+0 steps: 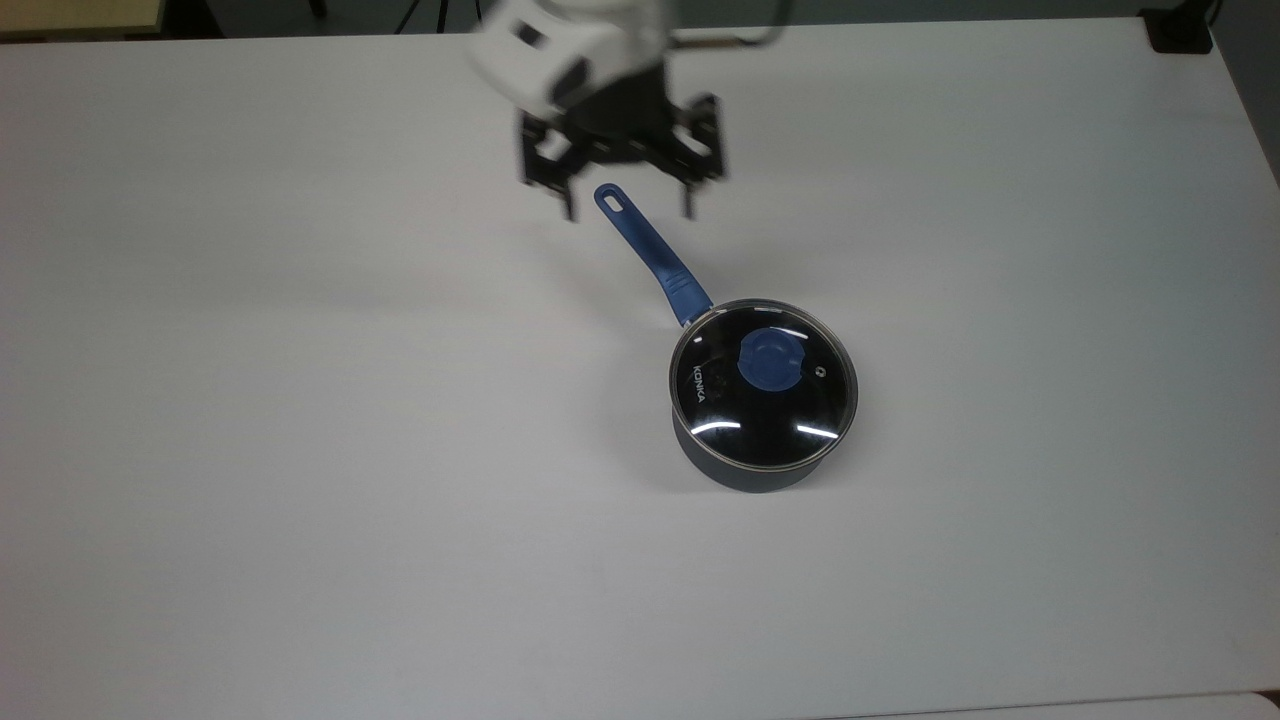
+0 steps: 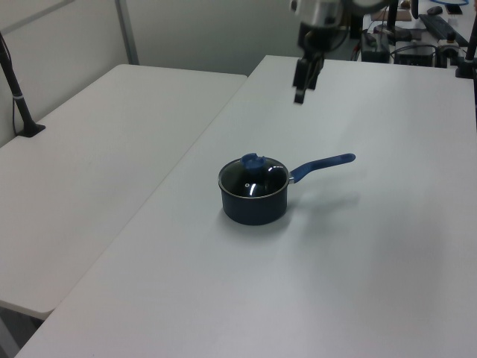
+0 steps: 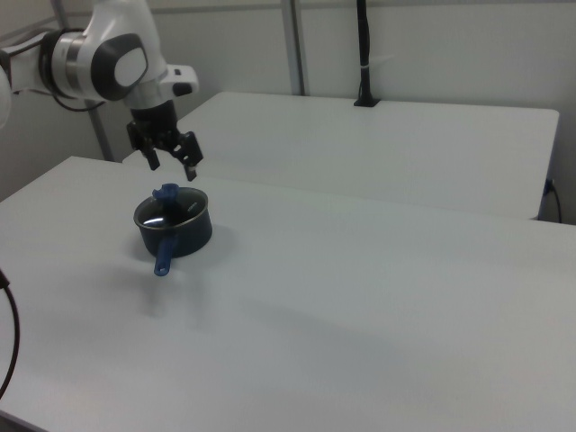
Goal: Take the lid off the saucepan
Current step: 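Move the open gripper over the blue knob of the glass lid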
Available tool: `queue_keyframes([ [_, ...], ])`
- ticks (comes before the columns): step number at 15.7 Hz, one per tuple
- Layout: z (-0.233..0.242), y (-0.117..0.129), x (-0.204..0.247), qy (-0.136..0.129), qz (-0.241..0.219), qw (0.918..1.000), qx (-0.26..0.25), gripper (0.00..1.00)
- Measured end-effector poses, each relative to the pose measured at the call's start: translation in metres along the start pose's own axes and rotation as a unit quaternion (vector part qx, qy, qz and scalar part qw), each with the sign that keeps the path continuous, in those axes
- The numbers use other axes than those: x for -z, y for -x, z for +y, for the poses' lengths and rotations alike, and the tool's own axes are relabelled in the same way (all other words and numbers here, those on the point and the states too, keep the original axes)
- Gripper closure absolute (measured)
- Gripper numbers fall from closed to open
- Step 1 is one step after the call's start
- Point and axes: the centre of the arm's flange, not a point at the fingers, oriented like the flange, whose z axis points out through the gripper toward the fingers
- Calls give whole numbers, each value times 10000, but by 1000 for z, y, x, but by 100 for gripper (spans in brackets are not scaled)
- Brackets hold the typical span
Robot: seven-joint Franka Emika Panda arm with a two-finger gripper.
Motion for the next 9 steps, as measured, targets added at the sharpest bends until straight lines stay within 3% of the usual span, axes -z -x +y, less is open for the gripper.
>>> queue_keyframes([
  [6, -89, -16, -39, -137, 195, 9954, -933, 0],
  [9, -118, -16, -63, 251, 382, 9925, -1137, 0],
])
